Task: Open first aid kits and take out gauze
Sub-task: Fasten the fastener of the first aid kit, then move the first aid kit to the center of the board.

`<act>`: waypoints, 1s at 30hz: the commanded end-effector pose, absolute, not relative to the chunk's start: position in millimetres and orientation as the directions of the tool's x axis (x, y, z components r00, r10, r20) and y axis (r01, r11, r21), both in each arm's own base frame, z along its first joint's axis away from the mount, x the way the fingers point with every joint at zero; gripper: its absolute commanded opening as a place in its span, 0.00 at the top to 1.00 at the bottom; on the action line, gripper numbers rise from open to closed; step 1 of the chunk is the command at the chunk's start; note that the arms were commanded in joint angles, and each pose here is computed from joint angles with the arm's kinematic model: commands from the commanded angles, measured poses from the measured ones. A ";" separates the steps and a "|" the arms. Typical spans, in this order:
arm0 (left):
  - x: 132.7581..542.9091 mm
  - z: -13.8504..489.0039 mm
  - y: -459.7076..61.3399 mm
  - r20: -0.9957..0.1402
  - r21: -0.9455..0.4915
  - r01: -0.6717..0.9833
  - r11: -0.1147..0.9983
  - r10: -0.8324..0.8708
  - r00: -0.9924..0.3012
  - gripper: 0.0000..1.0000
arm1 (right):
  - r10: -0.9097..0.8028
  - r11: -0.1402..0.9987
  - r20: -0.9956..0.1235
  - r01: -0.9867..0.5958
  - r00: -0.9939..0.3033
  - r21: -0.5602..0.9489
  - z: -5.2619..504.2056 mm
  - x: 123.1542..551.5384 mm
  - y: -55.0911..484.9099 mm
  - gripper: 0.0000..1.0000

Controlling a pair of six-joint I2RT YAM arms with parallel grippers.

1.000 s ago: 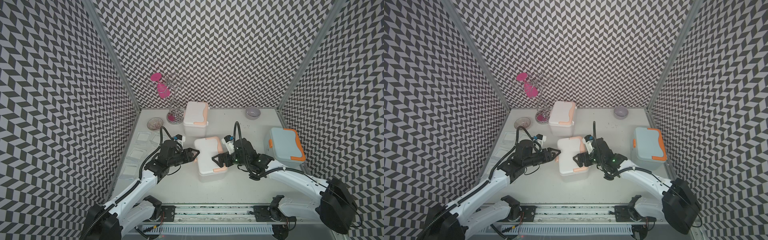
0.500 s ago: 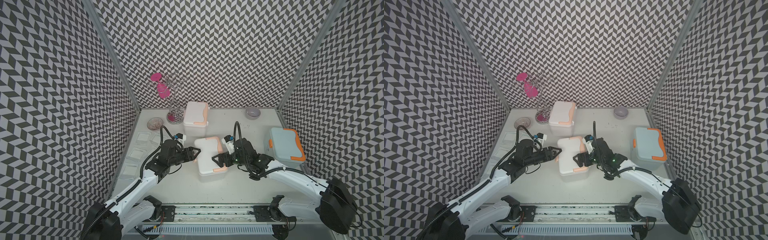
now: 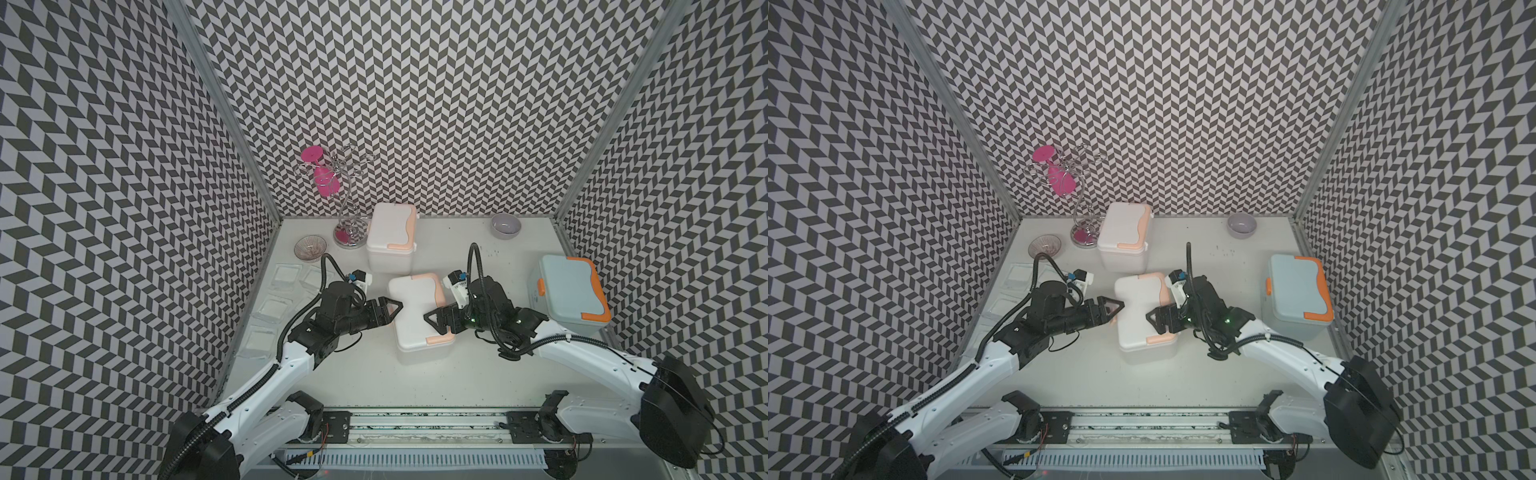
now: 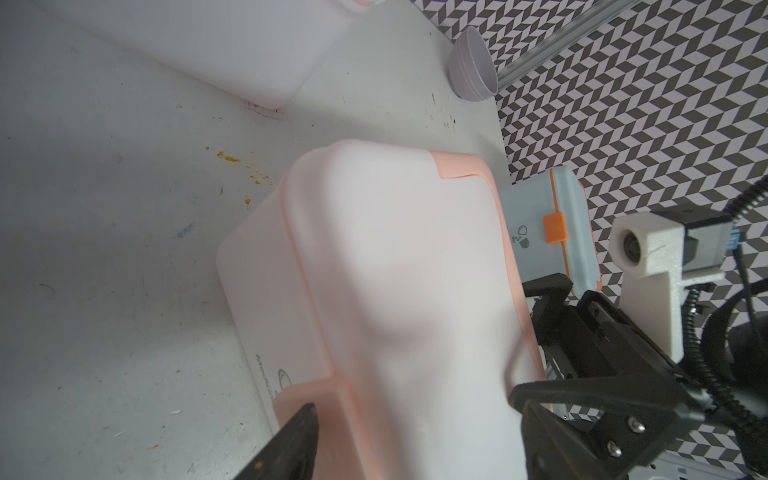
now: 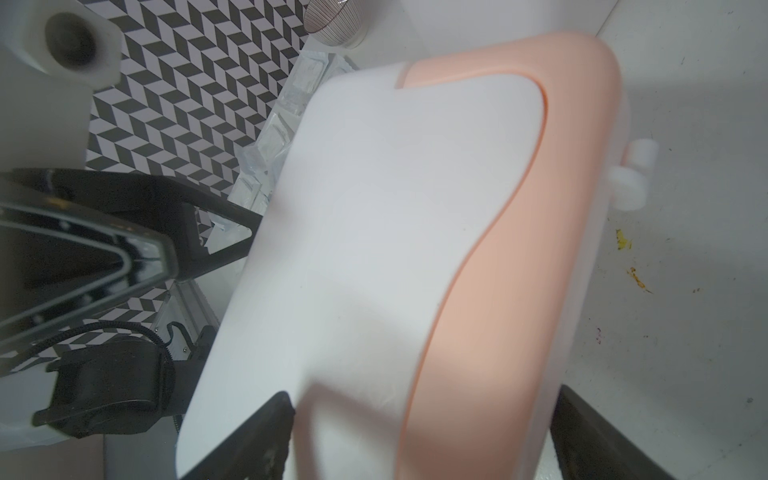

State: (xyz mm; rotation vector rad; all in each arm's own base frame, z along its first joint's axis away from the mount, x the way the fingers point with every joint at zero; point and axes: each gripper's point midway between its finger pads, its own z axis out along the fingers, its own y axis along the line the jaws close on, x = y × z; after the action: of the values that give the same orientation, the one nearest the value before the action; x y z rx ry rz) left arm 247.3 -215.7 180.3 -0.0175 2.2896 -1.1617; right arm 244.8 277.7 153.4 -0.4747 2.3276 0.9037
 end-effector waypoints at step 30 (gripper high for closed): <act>279.6 190.9 -347.5 -0.507 -0.752 0.408 0.518 -0.059 -0.860 0.22 | 0.099 0.868 -0.701 -0.283 -0.706 0.408 155.0 305.8 183.2 0.05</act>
State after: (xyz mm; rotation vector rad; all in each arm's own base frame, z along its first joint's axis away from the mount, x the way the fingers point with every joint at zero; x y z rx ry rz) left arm 269.4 -311.6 151.1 0.1188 2.4458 -1.1814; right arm 285.9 200.8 154.9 -0.1576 2.3071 0.6975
